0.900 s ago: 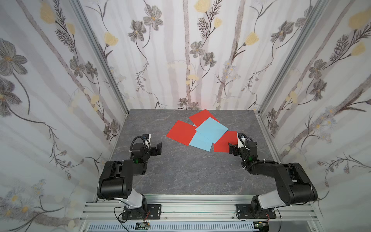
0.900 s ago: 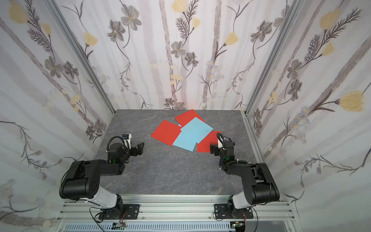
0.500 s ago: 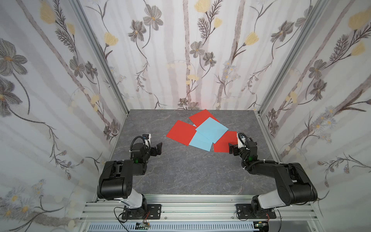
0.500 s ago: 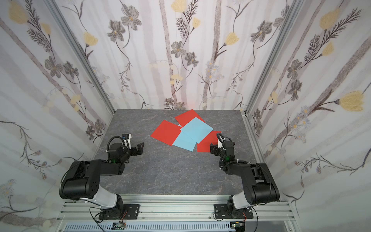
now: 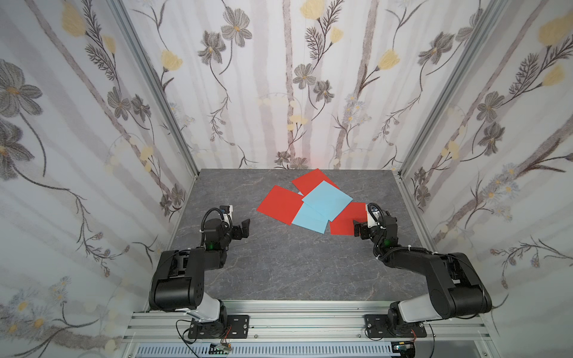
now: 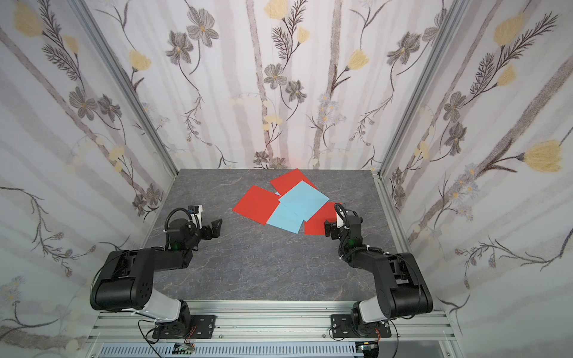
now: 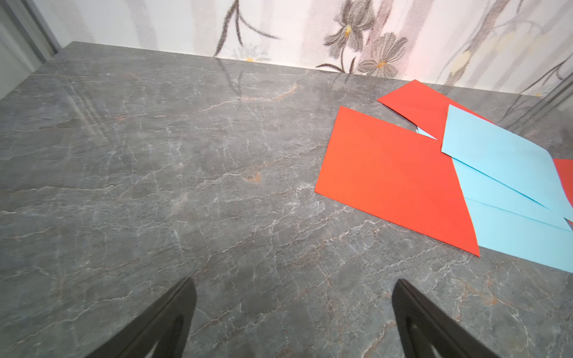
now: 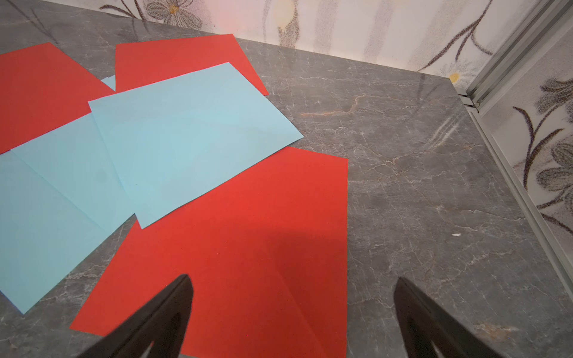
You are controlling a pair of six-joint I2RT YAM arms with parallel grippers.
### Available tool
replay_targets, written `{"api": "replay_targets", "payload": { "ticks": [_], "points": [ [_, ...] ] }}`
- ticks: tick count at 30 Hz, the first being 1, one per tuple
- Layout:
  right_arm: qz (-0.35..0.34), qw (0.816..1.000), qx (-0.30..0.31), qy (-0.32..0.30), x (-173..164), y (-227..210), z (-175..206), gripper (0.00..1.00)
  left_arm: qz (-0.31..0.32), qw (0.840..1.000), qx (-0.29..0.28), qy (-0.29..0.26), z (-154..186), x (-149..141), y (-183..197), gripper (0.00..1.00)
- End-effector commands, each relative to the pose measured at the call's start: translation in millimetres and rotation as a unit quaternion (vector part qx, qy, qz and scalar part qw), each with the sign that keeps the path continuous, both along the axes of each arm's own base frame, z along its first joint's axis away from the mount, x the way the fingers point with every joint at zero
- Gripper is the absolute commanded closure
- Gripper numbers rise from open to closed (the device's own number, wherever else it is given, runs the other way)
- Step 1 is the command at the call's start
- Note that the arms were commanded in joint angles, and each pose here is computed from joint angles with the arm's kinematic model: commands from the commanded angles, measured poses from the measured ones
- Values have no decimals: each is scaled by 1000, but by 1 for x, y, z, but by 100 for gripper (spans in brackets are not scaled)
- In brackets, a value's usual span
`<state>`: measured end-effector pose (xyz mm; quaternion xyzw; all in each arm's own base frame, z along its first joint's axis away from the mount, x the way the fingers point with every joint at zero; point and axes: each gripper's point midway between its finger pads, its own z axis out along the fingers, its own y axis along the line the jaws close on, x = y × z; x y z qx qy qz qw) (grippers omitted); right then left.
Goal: Sort the scattered colored papers by color
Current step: Pick up the colored paper from the center of the board.
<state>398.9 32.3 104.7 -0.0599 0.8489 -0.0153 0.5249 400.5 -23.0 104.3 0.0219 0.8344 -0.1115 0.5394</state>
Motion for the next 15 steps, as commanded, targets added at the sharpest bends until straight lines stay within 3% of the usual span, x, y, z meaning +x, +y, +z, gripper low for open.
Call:
{"api": "replay_targets", "payload": {
  "ticks": [1, 4, 7, 11, 15],
  "points": [
    [-36, 997, -23, 69, -1, -14, 10, 0, 25, 996, -4, 91, 30, 12, 6, 0],
    [-50, 991, -31, 122, -4, -18, 29, 0, 63, 983, -26, 171, 54, 14, 11, 0],
    [-41, 990, 13, 131, 3, -2, 64, 0, 104, 975, -57, 189, 71, 15, 15, 0],
    [13, 987, 91, 132, 20, 43, 88, 0, 142, 953, -164, 211, 72, 18, 2, 1],
    [66, 978, 115, 162, 34, 90, 89, 0, 162, 922, -269, 226, 73, 18, -22, 7]
  ]
}}
